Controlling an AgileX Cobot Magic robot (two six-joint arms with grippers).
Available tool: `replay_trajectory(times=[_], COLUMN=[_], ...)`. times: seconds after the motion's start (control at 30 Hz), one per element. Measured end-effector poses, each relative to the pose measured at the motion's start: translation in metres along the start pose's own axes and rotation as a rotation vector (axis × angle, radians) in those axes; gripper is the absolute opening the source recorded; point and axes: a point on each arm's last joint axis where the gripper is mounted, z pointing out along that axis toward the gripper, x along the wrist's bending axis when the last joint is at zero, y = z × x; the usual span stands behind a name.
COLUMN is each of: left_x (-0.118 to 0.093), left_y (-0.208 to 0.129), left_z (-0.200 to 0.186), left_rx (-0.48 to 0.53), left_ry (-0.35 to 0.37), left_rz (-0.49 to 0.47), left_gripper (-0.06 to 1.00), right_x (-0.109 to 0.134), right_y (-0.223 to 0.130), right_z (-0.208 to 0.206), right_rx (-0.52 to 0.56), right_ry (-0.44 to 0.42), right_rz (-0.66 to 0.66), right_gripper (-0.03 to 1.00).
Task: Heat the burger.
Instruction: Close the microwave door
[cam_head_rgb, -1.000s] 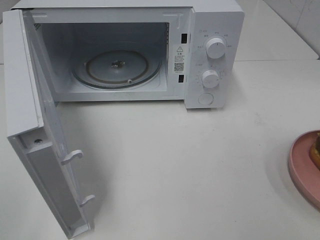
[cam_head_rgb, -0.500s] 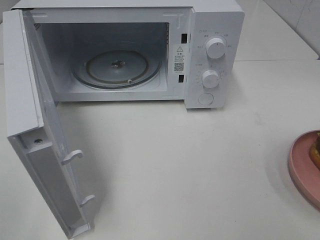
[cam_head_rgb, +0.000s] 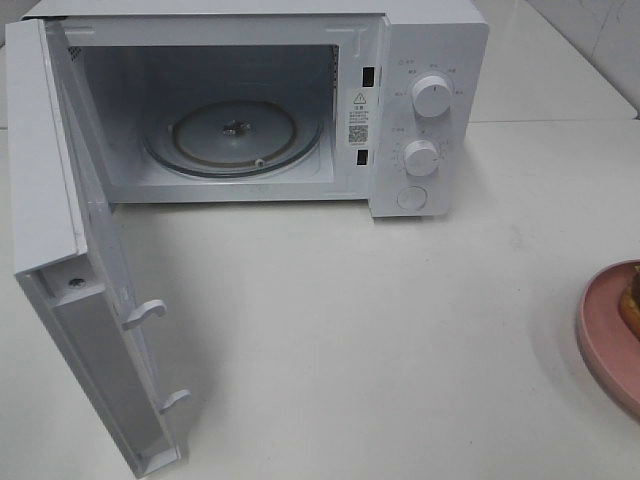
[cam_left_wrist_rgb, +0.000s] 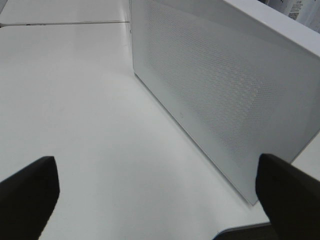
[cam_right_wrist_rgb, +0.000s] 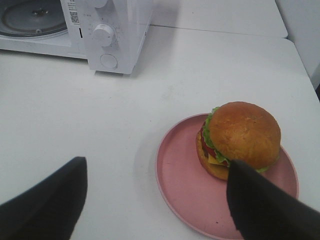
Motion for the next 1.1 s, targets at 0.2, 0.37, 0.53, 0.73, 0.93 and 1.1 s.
replay_trajectory(times=[0.2, 0.37, 0.53, 0.73, 0.93, 1.1], left_x=[0.000, 0.002, 0.004, 0.007, 0.014, 0.018], left_y=[0.000, 0.000, 0.011, 0.027, 0.045, 0.046], left_z=[0.000, -0.001, -0.004, 0.008, 0.038, 0.064], left_rx=[0.000, -0.003, -0.084, -0.097, -0.018, 0.025], left_ry=[0.001, 0.024, 0.046, 0.060, 0.075, 0.082], left_rz=[0.000, 0.013, -0.011, -0.058, -0.071, -0.056], left_gripper=[0.99, 0.98, 0.88, 0.67, 0.27, 0.02], right_x=[0.000, 0.000, 0.000, 0.000, 0.000, 0.000], right_y=[0.000, 0.000, 0.000, 0.000, 0.000, 0.000], right_z=[0.000, 0.000, 0.000, 0.000, 0.000, 0.000], right_rx=[0.000, 0.000, 0.000, 0.000, 0.000, 0.000], right_ry=[0.000, 0.000, 0.000, 0.000, 0.000, 0.000], right_rz=[0.000, 0.000, 0.000, 0.000, 0.000, 0.000], right_gripper=[0.76, 0.76, 0.76, 0.76, 0.76, 0.76])
